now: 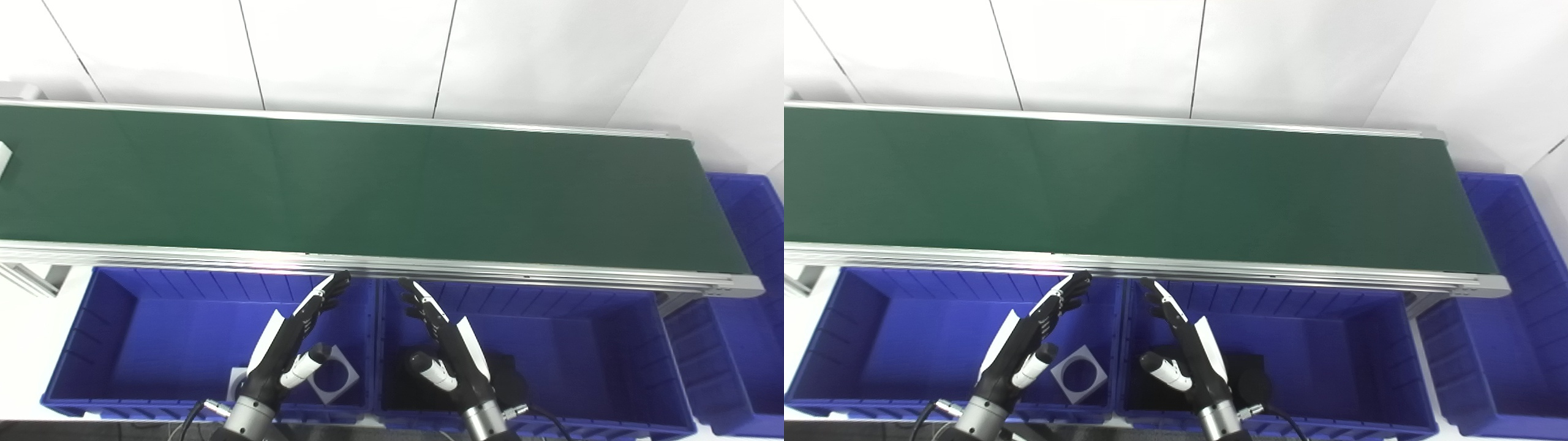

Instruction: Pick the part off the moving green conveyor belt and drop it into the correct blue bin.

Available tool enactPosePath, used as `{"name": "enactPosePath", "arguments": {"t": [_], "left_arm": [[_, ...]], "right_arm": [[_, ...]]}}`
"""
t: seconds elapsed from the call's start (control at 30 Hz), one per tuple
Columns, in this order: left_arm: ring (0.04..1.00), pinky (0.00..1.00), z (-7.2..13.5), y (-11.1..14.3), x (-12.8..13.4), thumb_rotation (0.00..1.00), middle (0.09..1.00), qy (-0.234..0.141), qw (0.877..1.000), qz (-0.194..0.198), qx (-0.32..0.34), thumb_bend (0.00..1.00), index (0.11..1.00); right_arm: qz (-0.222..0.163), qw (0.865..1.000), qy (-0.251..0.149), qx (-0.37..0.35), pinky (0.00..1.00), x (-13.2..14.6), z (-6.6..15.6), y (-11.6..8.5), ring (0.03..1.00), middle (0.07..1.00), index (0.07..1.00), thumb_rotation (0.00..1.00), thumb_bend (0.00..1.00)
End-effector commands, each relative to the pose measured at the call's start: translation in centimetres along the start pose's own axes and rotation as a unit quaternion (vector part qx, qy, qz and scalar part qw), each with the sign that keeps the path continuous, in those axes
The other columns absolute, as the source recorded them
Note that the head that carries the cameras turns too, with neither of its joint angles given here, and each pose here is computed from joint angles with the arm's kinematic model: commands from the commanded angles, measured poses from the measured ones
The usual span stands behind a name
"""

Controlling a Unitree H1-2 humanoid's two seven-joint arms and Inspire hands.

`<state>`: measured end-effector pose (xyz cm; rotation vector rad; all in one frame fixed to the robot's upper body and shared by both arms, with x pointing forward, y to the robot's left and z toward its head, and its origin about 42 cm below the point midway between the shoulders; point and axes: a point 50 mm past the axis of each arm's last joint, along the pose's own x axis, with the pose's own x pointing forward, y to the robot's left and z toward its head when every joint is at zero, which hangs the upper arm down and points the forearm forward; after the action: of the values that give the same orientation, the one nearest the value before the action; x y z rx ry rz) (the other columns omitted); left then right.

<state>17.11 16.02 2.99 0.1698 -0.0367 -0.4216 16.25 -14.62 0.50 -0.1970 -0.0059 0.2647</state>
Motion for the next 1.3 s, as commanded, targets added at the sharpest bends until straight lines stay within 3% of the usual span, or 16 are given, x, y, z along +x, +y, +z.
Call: {"name": "enactPosePath", "arguments": {"t": [0.0, 0.33, 1.27], "left_arm": [[0.913, 0.88, 0.81, 0.21, 0.45, 1.00, 0.911, -0.029, 1.000, 0.005, 0.002, 0.87, 0.906], [0.896, 0.86, 0.84, 0.24, 0.55, 1.00, 0.893, -0.036, 0.999, 0.018, 0.015, 0.82, 0.892], [0.896, 0.87, 0.84, 0.19, 0.45, 1.00, 0.895, -0.033, 0.999, 0.011, 0.005, 0.85, 0.896]], "right_arm": [[-0.008, 0.999, -0.038, 0.006, 0.84, 0.56, 1.07, 0.08, 0.900, 0.935, 0.915, 1.00, 1.00], [-0.021, 0.999, -0.038, 0.010, 0.83, 0.46, 1.16, 0.17, 0.889, 0.926, 0.903, 1.00, 0.96], [-0.017, 0.999, -0.034, 0.006, 0.83, 0.50, 0.89, 0.20, 0.890, 0.927, 0.906, 1.00, 0.97]]}}
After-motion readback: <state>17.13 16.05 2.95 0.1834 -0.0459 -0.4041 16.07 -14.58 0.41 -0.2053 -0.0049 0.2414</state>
